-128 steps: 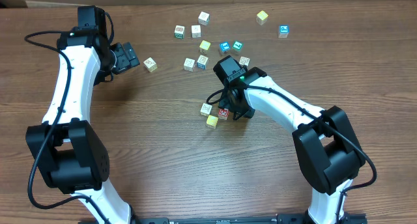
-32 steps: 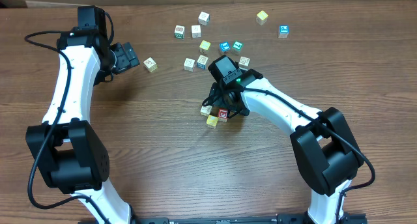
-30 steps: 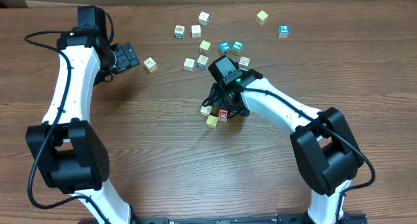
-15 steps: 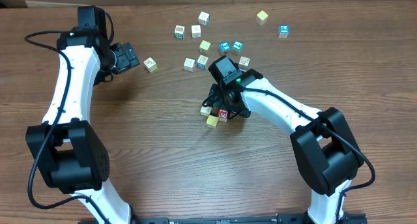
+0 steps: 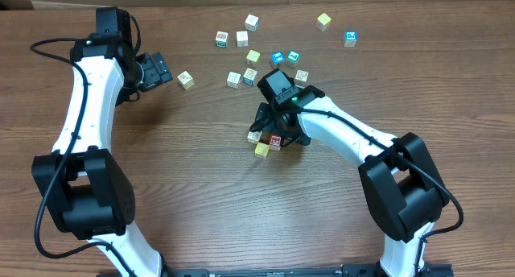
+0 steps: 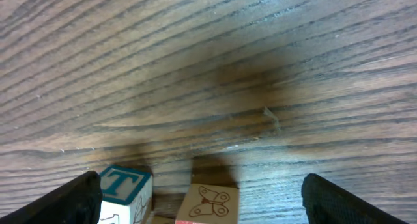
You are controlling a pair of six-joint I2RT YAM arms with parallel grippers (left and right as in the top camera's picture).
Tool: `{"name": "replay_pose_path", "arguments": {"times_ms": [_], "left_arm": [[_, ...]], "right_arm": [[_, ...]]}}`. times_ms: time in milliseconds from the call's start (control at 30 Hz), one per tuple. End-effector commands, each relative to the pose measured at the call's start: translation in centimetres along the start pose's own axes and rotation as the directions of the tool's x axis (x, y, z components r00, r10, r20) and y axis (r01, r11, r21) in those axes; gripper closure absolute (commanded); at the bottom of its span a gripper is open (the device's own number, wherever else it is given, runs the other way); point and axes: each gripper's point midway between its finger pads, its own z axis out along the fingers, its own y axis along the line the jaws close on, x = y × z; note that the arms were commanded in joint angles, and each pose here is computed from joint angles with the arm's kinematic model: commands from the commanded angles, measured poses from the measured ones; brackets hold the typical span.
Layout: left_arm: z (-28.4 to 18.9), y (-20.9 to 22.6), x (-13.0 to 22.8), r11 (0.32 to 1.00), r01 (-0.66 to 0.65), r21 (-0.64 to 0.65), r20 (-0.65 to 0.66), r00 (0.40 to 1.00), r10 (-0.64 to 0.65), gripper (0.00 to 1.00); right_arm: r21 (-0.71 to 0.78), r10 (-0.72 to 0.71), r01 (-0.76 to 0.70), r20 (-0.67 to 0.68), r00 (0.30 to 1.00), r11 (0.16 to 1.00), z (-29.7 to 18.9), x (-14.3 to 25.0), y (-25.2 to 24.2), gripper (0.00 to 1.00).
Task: Form a circle
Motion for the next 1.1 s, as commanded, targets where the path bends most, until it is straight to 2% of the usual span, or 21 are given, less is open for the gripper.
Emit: {"name": "replay_pose_path", "arguments": {"times_ms": [0, 1067], "left_arm": [[-0.06, -0.38, -0.37, 1.000, 0.007, 0.011, 0.007, 1.000, -0.007, 0.00], [-0.06, -0.38, -0.37, 1.000, 0.007, 0.011, 0.007, 1.000, -0.007, 0.00]], "right_arm": [[-0.005, -0.009, 0.009, 0.006, 1.000, 1.000, 0.08, -0.16, 0.41, 0.04], [0.010, -0.035, 0.035, -0.018, 0.999, 0.999, 0.85, 0.34, 0.09, 0.02]]}}
